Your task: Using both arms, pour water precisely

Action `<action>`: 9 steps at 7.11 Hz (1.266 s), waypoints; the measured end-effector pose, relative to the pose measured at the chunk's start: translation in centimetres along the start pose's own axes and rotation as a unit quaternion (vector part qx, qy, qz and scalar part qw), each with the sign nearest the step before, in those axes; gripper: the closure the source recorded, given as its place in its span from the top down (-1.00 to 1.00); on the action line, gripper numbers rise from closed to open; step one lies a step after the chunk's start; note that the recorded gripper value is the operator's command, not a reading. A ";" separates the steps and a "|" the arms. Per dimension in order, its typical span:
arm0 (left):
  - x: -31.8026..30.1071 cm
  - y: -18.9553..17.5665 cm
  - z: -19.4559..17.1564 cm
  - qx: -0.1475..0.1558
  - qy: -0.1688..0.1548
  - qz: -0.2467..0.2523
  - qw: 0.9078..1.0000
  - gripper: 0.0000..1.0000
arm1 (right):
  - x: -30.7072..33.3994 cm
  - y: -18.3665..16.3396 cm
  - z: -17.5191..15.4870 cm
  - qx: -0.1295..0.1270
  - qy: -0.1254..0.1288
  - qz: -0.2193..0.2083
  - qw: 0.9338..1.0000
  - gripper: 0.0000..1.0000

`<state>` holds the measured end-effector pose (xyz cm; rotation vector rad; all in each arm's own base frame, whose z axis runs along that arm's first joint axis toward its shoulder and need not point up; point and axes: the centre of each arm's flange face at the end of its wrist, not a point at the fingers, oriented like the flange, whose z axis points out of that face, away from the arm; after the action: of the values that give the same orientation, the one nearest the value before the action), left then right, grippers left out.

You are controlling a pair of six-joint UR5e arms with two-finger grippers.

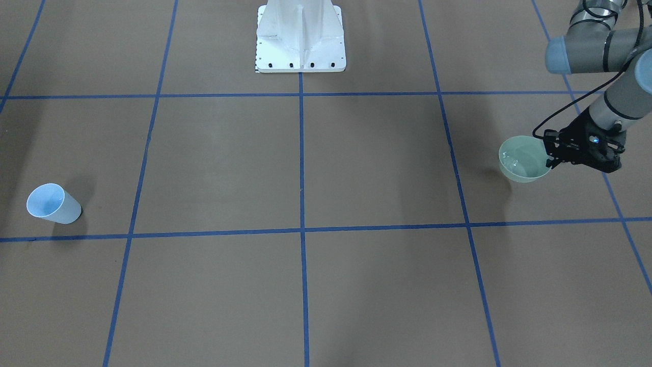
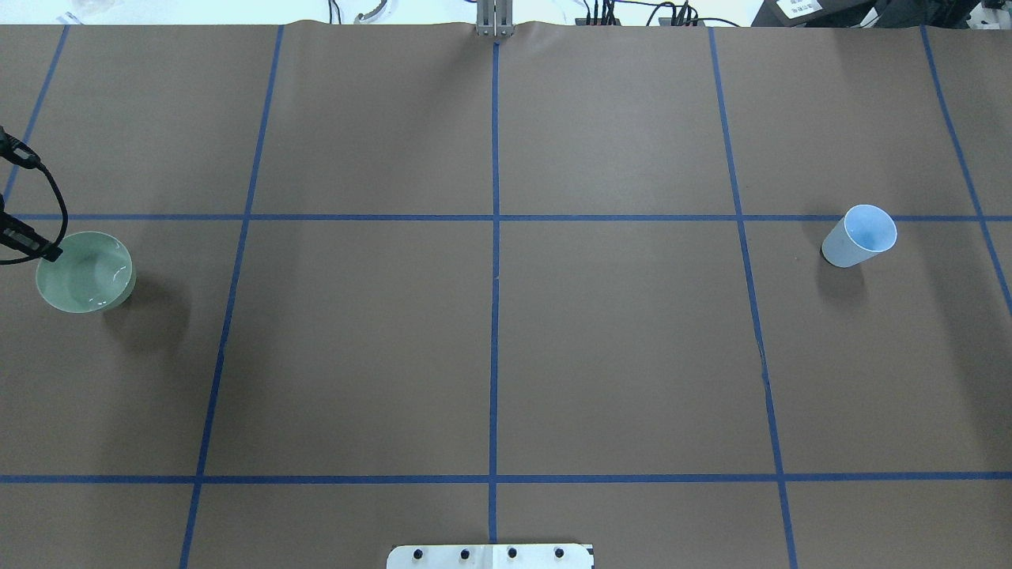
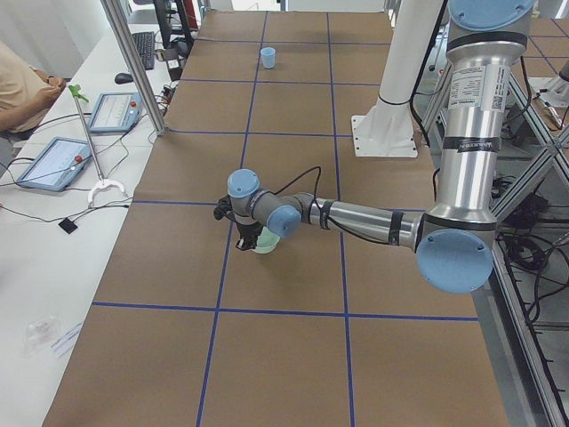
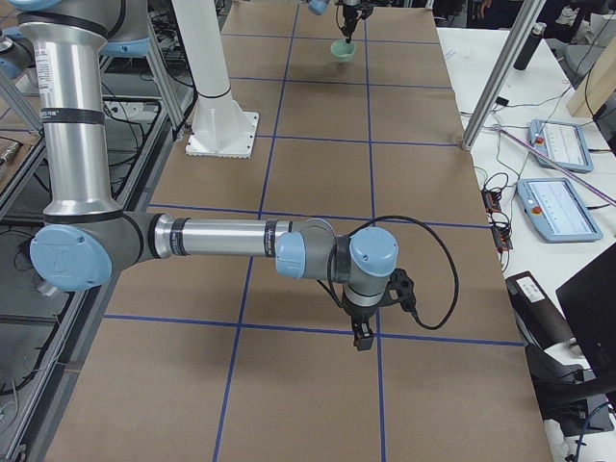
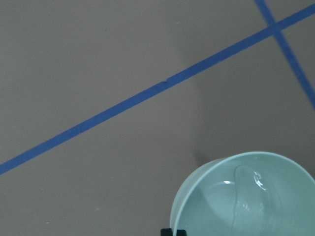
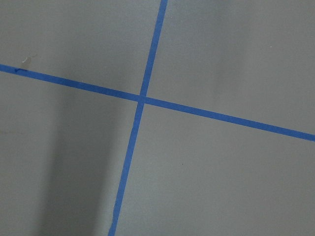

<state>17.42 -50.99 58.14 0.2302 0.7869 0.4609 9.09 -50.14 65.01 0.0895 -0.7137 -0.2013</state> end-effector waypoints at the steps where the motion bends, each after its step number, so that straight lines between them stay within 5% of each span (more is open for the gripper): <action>1: -0.6 0.1 0.6 0.000 0.000 0.001 1.000 -0.25 | 0.0 0.0 0.0 0.001 0.000 -0.001 1.000 1.00; 2: -0.9 0.1 0.9 0.000 0.001 0.001 1.000 0.99 | 0.0 0.0 0.0 0.002 0.000 -0.002 1.000 1.00; 5: -1.9 -0.6 -1.3 0.024 0.006 -0.003 1.000 1.00 | 0.1 0.0 0.1 0.002 0.000 -0.002 1.000 1.00; 7: -6.0 -0.6 -6.9 0.065 0.028 -0.034 0.997 1.00 | 0.3 0.1 0.4 0.000 0.000 0.000 1.000 1.00; 9: -11.3 1.0 -11.4 0.066 0.013 -0.017 0.998 1.00 | 0.5 0.2 0.7 -0.003 -0.001 0.002 1.000 1.00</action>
<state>1.90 -55.20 57.70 0.3338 0.8471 0.3801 9.03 -50.06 65.84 0.0819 -0.7149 -0.2006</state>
